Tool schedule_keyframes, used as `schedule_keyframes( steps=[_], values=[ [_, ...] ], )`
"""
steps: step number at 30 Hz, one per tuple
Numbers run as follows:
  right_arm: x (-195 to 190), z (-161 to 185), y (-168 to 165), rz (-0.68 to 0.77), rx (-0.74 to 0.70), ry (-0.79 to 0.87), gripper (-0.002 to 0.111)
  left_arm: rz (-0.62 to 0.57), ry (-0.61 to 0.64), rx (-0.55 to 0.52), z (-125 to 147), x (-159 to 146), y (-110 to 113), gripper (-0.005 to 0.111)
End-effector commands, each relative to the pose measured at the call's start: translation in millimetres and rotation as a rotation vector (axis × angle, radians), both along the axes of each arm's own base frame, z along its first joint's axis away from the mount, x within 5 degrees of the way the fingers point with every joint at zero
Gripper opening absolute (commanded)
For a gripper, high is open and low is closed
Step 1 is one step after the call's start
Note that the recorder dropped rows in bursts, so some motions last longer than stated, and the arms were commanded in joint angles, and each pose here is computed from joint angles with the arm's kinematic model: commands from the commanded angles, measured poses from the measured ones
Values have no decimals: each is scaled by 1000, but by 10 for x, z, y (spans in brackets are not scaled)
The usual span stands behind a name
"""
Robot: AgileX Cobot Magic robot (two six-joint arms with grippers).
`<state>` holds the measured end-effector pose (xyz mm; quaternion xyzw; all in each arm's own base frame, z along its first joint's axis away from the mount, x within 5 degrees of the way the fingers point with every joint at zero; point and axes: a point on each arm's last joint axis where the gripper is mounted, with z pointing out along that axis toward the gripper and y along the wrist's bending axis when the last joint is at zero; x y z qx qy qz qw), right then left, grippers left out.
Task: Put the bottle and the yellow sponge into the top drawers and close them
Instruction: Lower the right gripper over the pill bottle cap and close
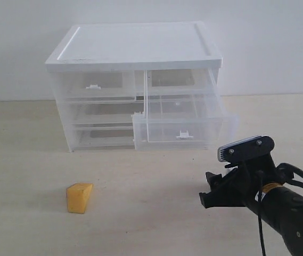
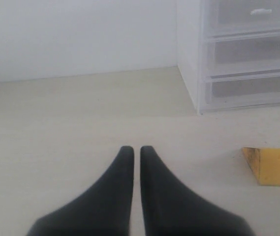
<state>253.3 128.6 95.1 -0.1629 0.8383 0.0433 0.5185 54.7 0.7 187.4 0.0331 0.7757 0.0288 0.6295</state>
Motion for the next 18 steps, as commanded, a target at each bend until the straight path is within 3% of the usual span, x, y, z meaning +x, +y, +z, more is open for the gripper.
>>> schedule_keyframes(
  steps=[1, 5, 6, 8, 14, 18],
  values=[
    [31, 1, -9, -15, -6, -32, 56, 3, 2, -12, -10, -2, 0, 4],
    [29, -4, -12, -17, -8, -25, 38, 3, 2, -12, -10, -2, 0, 4],
    [28, -5, -12, -17, -9, -24, 20, 3, 2, -12, -10, -2, 0, 4],
    [26, -10, -10, -14, -10, -19, 0, 3, 2, -12, -10, -2, 0, 4],
    [-57, 52, -48, -3, -11, -7, 0, 3, 2, -12, -10, -2, 0, 4],
    [-208, 162, -13, 106, -34, 101, 0, 3, 2, -12, -10, -2, 0, 4]
  ],
)
